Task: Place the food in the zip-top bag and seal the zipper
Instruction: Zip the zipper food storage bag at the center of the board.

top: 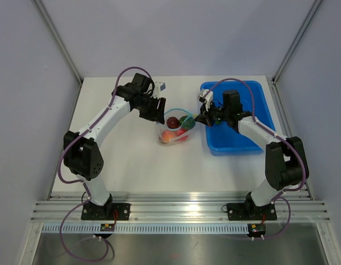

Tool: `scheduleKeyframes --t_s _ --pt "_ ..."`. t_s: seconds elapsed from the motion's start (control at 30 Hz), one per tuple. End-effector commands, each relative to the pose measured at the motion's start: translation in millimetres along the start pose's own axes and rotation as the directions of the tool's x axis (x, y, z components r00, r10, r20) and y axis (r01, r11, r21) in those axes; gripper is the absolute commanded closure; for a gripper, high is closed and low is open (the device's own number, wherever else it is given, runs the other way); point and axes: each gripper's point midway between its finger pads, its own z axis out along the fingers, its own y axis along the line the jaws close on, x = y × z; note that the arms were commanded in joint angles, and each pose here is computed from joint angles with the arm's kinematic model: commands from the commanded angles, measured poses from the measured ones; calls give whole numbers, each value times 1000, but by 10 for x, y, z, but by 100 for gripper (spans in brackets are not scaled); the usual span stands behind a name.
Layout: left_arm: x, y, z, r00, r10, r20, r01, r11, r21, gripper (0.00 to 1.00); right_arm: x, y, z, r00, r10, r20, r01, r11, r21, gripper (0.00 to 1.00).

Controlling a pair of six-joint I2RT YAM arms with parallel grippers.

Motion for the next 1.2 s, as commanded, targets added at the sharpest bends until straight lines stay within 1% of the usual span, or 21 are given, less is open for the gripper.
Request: scheduleKeyframes --t_s 0.0,0.03,0.07,0.13,0.2,0.27,0.3,0.37,0.4,0.43,0.53,0.57,0.63,0.73,0.77,0.87,0.93,0.97,1.03,1.13,1.17 --pt "-308 -47 -434 986 89 138 -84 996 -44 38 -157 73 -61 999 -37 24 38 999 -10 100" --pt "-370 -62 -521 979 116 169 -109 993 -55 22 -156 78 -64 999 -37 22 38 999 -13 100" --pt "-478 -120 -683 961 147 235 -137 989 -62 15 -161 84 -70 999 -33 18 34 999 -16 100" --pt "-575 -210 -826 930 212 302 -206 977 -53 12 -186 97 -81 999 -37 25 38 999 -20 100" --pt "-747 -435 -1050 858 285 428 -307 952 -20 12 -204 115 -94 999 -39 30 39 999 -21 100" --pt "-827 -622 -1063 790 347 505 -402 916 0 14 -202 127 -104 999 -37 31 37 999 -20 100" --pt "-814 -774 -1086 759 372 534 -464 885 43 15 -218 125 -119 999 -39 36 39 999 -20 100" --pt "-834 -1003 -1065 673 432 601 -573 818 54 19 -208 148 -122 999 -35 33 36 999 -26 100" --pt "-814 -1086 -1048 646 449 617 -608 791 60 20 -216 157 -130 999 -37 36 38 999 -28 100" --pt "-849 -1208 -1034 586 490 646 -661 749 31 20 -216 167 -132 999 -32 37 34 999 -31 100" --pt "-853 -1269 -839 551 524 649 -704 710 25 20 -246 209 -154 998 -30 51 32 999 -42 100" --pt "-785 -1348 -803 535 534 655 -745 663 67 23 -252 213 -156 998 -31 55 34 999 -41 100" --pt "-789 -1365 -691 500 558 662 -776 628 56 25 -282 226 -176 997 -31 67 34 999 -42 100" --pt "-785 -1391 -525 506 560 656 -794 599 101 26 -306 244 -187 997 -30 78 33 998 -45 100" --pt "-762 -1392 -417 522 556 647 -796 591 134 27 -311 251 -193 996 -29 79 33 998 -46 100" --pt "-771 -1447 -311 519 560 646 -810 562 164 31 -340 287 -217 995 -30 91 35 998 -55 100" --pt "-744 -1485 -171 520 577 630 -820 544 178 40 -364 300 -231 995 -35 97 41 998 -53 100" --pt "-738 -1475 -115 524 584 620 -819 546 177 43 -373 302 -244 994 -36 99 41 998 -53 100" --pt "-731 -1462 -3 533 588 608 -816 546 187 43 -386 323 -258 994 -39 102 45 997 -59 100" --pt "-714 -1489 78 531 594 605 -821 537 193 44 -381 339 -267 994 -34 100 41 997 -67 100" --pt "-704 -1504 92 525 601 603 -827 528 193 46 -374 342 -264 995 -32 98 39 997 -70 100"
